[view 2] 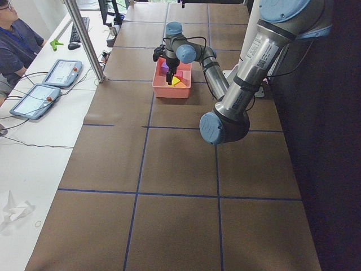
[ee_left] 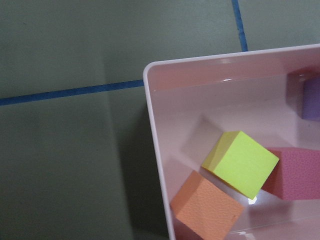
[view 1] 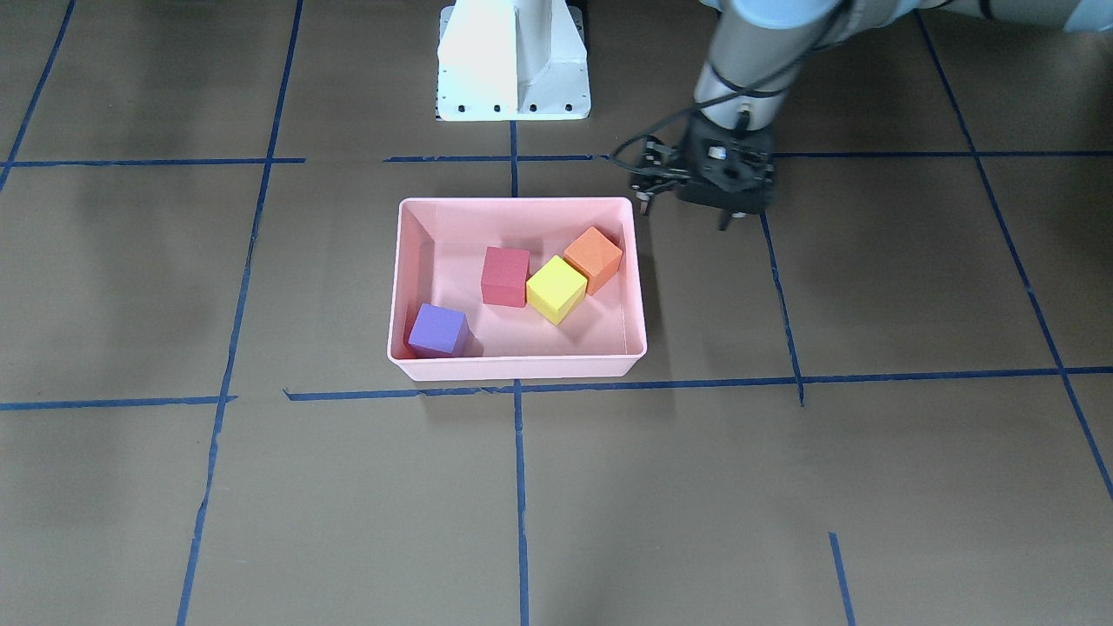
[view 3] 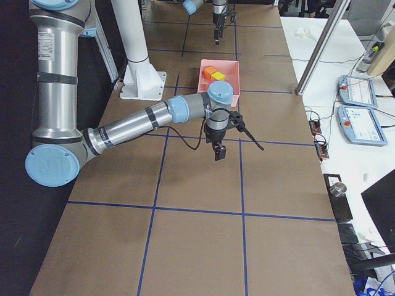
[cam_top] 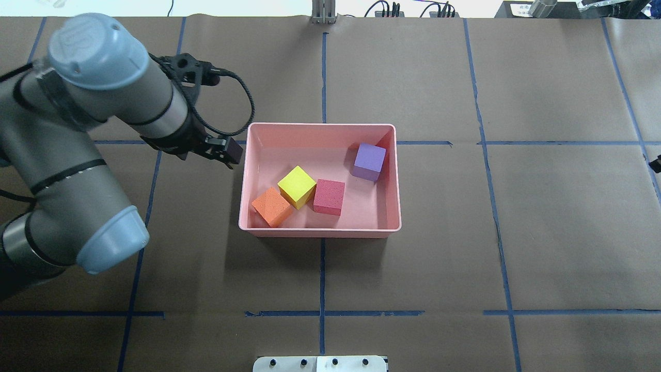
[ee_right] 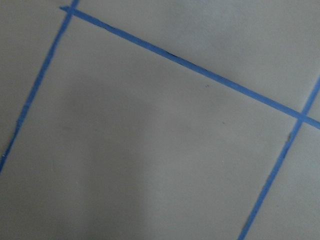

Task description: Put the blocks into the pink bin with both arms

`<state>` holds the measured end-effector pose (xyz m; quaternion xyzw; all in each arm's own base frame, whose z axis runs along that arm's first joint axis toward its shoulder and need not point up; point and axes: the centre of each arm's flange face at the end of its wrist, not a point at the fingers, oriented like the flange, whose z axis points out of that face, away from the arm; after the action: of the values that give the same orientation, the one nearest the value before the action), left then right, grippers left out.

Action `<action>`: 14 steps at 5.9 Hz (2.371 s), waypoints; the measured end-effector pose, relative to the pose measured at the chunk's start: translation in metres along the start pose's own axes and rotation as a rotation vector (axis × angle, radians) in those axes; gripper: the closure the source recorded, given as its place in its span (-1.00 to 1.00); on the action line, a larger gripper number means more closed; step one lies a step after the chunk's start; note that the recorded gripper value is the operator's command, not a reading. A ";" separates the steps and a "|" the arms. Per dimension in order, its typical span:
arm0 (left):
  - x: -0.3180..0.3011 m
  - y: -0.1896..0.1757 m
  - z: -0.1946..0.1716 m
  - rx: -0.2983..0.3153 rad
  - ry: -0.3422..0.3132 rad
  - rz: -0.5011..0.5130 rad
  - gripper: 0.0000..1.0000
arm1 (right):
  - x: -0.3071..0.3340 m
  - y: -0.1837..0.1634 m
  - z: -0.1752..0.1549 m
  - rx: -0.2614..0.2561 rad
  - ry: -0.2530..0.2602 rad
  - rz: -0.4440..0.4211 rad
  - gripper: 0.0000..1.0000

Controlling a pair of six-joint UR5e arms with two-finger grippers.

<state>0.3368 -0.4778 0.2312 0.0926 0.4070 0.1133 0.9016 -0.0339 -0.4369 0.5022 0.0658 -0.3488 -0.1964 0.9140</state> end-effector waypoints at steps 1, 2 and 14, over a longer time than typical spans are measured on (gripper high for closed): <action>-0.074 -0.004 -0.013 -0.015 -0.018 0.074 -1.00 | 0.030 0.036 0.000 -0.010 0.005 0.028 -0.99; -0.160 0.002 -0.029 -0.028 -0.037 0.125 -1.00 | 0.057 0.073 0.002 -0.020 0.009 0.085 -0.98; -0.553 0.208 -0.040 -0.134 -0.037 -0.051 -1.00 | 0.100 0.127 0.013 0.001 -0.022 0.281 -1.00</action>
<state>-0.0764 -0.4307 0.6533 0.0236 0.3838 0.1158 0.9158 0.0647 -0.3611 0.6056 0.0147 -0.3648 -0.0668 0.9286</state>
